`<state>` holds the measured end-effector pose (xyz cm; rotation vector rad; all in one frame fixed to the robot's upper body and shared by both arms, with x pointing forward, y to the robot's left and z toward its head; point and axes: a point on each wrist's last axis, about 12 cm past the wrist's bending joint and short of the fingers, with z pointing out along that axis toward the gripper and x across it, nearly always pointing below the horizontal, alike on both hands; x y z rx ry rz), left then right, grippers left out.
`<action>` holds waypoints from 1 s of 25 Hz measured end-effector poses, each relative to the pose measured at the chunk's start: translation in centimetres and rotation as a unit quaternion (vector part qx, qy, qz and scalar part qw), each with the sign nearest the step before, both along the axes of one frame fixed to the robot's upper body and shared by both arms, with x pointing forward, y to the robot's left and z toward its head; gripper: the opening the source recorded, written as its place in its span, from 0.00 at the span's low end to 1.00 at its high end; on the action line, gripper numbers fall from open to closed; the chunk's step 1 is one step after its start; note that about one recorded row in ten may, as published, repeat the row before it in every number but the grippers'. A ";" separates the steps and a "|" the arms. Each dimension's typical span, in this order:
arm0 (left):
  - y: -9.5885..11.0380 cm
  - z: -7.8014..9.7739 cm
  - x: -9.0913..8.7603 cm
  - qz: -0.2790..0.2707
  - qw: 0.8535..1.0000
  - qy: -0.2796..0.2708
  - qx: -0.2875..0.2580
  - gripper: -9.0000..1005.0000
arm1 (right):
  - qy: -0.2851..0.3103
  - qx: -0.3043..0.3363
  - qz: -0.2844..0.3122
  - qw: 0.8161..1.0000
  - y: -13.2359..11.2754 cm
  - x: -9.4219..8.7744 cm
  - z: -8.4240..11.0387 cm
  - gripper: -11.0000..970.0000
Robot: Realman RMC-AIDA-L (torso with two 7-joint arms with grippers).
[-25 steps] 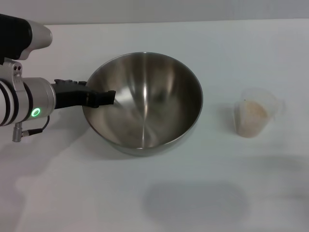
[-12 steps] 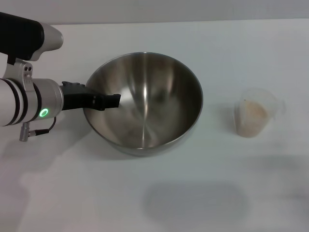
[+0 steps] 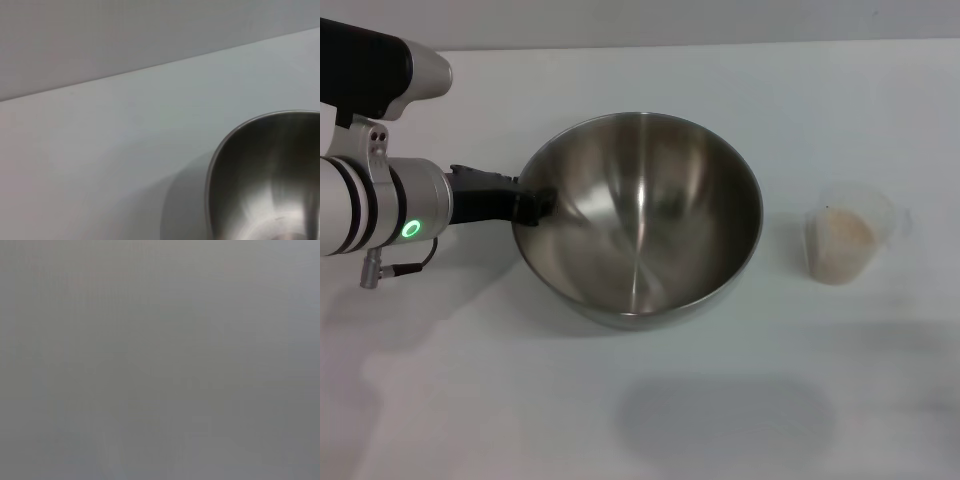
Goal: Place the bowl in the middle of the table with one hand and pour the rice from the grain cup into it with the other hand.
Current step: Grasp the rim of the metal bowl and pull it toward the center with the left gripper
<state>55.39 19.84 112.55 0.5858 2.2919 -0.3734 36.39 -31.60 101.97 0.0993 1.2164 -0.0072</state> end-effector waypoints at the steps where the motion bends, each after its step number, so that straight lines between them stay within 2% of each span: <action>1: 0.0 0.0 0.0 0.000 1.000 0.000 0.000 0.45 | 0.000 0.000 0.000 1.000 0.0 0.0 0.0 0.86; 7: -0.2 0.2 0.1 -0.003 1.000 0.000 0.000 0.20 | 0.000 0.000 0.000 1.000 0.0 0.0 0.0 0.86; 12: -0.3 0.3 0.1 -0.005 1.000 0.004 -0.004 0.11 | 0.001 0.000 -0.001 1.000 0.0 -0.1 0.0 0.86; 14: -0.2 0.8 0.5 0.000 1.000 0.009 -0.025 0.07 | 0.001 0.000 -0.001 1.000 0.0 -0.1 0.0 0.86; 25: -0.1 2.3 2.1 0.000 0.998 0.022 -0.053 0.05 | 0.001 0.000 0.000 1.000 0.0 0.0 0.0 0.86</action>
